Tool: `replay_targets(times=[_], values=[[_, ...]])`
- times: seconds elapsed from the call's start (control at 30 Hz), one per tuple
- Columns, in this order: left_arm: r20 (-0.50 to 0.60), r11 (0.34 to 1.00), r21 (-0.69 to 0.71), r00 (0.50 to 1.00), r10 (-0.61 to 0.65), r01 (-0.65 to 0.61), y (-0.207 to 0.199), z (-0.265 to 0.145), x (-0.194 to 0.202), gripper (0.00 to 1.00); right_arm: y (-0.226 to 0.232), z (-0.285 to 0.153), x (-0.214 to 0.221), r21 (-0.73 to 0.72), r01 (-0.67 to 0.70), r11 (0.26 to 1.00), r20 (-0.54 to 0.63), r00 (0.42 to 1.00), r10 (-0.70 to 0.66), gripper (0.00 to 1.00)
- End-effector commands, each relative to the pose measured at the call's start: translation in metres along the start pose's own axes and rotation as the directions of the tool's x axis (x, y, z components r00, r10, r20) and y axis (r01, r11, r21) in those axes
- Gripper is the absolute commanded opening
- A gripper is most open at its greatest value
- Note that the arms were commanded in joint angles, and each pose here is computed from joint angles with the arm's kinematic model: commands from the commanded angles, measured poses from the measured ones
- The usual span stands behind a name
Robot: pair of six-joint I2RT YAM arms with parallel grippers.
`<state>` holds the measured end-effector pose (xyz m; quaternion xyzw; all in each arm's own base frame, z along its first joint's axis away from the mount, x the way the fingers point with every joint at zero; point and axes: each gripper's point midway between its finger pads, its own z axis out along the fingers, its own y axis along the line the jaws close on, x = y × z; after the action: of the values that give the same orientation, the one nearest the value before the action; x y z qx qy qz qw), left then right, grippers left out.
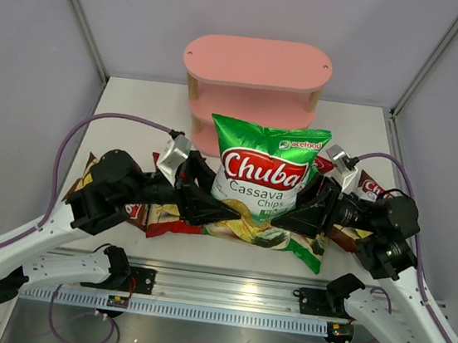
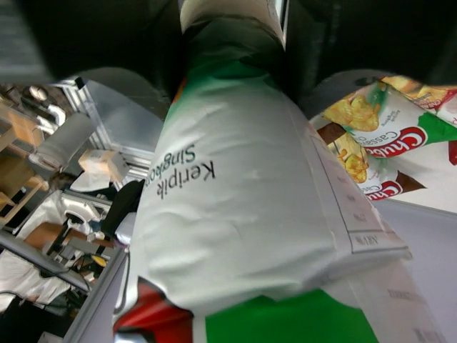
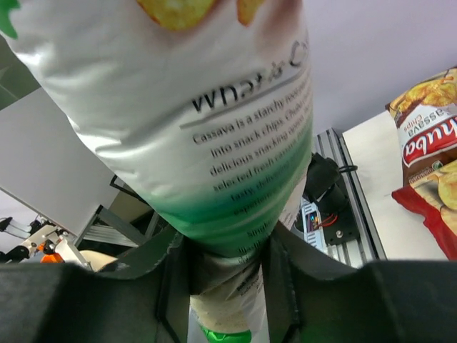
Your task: Place and organize the chips bags onto the shelf
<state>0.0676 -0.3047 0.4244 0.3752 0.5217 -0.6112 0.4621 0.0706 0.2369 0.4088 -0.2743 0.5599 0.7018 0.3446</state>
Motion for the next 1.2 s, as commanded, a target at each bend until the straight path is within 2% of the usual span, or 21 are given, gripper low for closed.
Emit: replay_targets(times=[0.0,0.03,0.07,0.13,0.17,0.2,0.23,0.37,0.47,0.53,0.6,0.63,0.7,0.73,0.8,0.83,0.9,1.0,1.17], values=[[0.040,0.999,0.006,0.999,-0.036,0.036,-0.002,0.005,-0.007,0.36,0.018,-0.001,-0.016,0.001,0.102,0.995,0.057,0.993,-0.102,0.42],[0.055,0.999,0.004,0.997,-0.050,0.049,-0.003,0.005,-0.010,0.34,0.018,-0.002,-0.016,0.005,0.106,0.994,0.062,0.992,-0.106,0.45],[0.064,0.998,0.007,0.996,-0.055,0.055,-0.004,0.004,-0.011,0.28,0.020,-0.003,-0.017,0.008,0.107,0.994,0.075,0.991,-0.107,0.51],[0.094,0.998,-0.005,0.993,-0.069,0.070,-0.003,0.003,-0.016,0.25,0.020,-0.004,-0.017,0.012,0.108,0.994,0.083,0.991,-0.108,0.57],[0.114,0.997,-0.007,0.990,-0.082,0.083,-0.004,0.002,-0.020,0.25,0.020,-0.004,-0.020,0.023,0.111,0.994,0.098,0.989,-0.113,0.64],[0.124,0.996,-0.017,0.988,-0.090,0.092,-0.002,0.002,-0.021,0.24,0.019,-0.006,-0.019,0.044,0.097,0.994,0.101,0.990,-0.101,0.90],[0.150,0.993,-0.051,0.984,-0.097,0.106,0.004,0.001,-0.026,0.23,0.015,-0.007,-0.020,0.071,0.107,0.992,0.110,0.987,-0.114,0.99],[0.250,0.973,-0.130,0.956,-0.156,0.192,0.017,-0.004,-0.043,0.20,0.001,-0.021,-0.029,0.230,0.080,0.970,0.200,0.972,-0.127,0.99],[0.342,0.952,-0.155,0.918,-0.199,0.264,0.024,-0.007,-0.059,0.20,0.010,-0.031,-0.030,0.205,0.075,0.976,0.300,0.944,-0.135,0.99],[0.415,0.942,-0.130,0.880,-0.232,0.310,0.024,-0.008,-0.074,0.20,0.003,-0.031,-0.025,0.178,0.016,0.984,0.323,0.944,-0.074,0.99],[0.459,0.931,-0.119,0.851,-0.257,0.345,0.029,-0.007,-0.079,0.19,0.011,-0.031,-0.028,0.126,0.038,0.991,0.357,0.931,-0.081,1.00],[0.505,0.924,-0.084,0.816,-0.282,0.372,0.028,-0.006,-0.088,0.19,0.007,-0.030,-0.025,0.109,0.016,0.994,0.363,0.930,-0.054,0.99],[0.541,0.912,-0.067,0.783,-0.307,0.404,0.036,-0.004,-0.087,0.18,0.013,-0.030,-0.030,0.071,0.042,0.997,0.387,0.920,-0.066,0.99],[0.590,0.912,-0.010,0.739,-0.326,0.410,0.033,-0.006,-0.099,0.18,0.013,-0.029,-0.031,0.067,0.047,0.997,0.391,0.918,-0.069,0.99],[0.634,0.903,0.019,0.694,-0.342,0.429,0.042,-0.005,-0.094,0.20,0.009,-0.027,-0.036,0.067,0.037,0.997,0.403,0.913,-0.061,0.99],[0.668,0.906,0.083,0.652,-0.360,0.415,0.038,-0.007,-0.104,0.20,0.008,-0.026,-0.038,0.070,0.036,0.997,0.406,0.912,-0.062,0.99],[0.706,0.905,0.120,0.605,-0.367,0.408,0.039,-0.009,-0.111,0.19,0.001,-0.021,-0.042,0.068,0.022,0.997,0.410,0.911,-0.048,0.99],[0.733,0.895,0.134,0.565,-0.378,0.425,0.047,-0.002,-0.108,0.17,-0.004,-0.018,-0.050,0.070,0.024,0.997,0.430,0.901,-0.052,0.99],[0.749,0.879,0.112,0.541,-0.381,0.464,0.057,0.007,-0.096,0.14,-0.007,-0.022,-0.065,0.120,0.044,0.992,0.487,0.868,-0.098,0.99]])
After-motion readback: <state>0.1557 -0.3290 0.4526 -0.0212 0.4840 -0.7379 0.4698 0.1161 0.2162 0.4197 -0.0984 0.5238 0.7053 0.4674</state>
